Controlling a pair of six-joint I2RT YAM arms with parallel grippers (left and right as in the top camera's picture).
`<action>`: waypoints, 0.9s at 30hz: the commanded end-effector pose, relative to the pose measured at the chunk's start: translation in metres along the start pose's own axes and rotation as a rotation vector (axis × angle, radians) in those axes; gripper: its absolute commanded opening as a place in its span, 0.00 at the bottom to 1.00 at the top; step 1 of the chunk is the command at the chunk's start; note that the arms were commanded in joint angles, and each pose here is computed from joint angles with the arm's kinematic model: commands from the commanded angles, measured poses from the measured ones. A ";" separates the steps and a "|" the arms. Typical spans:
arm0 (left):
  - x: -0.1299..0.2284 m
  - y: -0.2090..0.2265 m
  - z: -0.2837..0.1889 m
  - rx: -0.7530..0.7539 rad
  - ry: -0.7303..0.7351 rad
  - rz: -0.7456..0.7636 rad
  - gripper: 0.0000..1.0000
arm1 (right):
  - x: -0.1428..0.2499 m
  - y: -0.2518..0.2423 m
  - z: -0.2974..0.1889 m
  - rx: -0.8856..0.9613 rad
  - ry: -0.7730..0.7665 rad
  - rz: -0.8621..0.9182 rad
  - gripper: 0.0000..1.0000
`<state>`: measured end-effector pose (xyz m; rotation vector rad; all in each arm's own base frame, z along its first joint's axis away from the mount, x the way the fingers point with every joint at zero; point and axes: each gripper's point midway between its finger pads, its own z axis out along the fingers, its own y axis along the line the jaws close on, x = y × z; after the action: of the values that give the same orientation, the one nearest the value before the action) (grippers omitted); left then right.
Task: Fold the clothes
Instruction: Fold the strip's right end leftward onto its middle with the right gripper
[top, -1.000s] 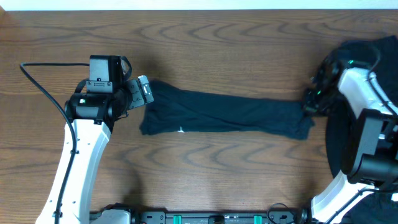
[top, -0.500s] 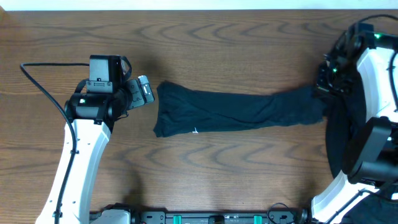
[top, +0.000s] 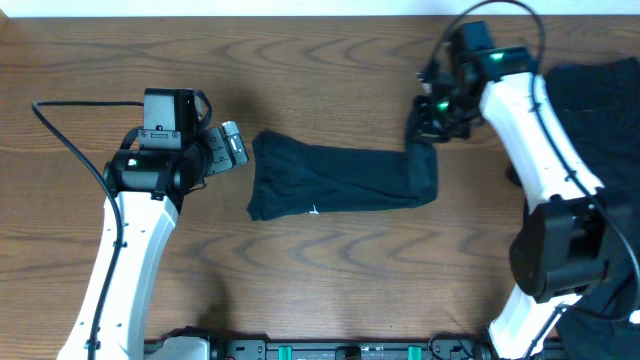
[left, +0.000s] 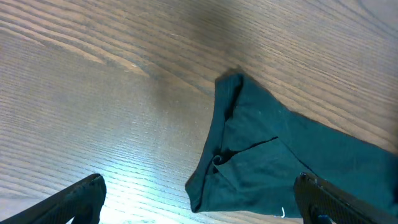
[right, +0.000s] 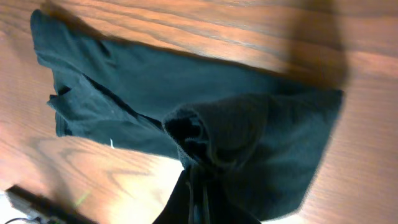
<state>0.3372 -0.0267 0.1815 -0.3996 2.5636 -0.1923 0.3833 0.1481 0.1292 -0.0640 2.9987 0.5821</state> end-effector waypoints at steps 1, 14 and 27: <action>-0.002 0.001 -0.002 -0.007 -0.007 0.003 0.98 | 0.010 0.011 0.020 0.037 0.017 -0.009 0.01; -0.002 0.001 -0.002 -0.007 -0.007 0.003 0.98 | 0.023 0.048 0.091 -0.021 -0.051 -0.086 0.01; -0.002 0.001 -0.002 -0.007 -0.007 0.003 0.98 | 0.015 0.056 0.104 -0.075 -0.110 -0.007 0.01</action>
<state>0.3372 -0.0267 0.1816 -0.3995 2.5633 -0.1924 0.3769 0.2314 0.0524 -0.0867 2.8609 0.6454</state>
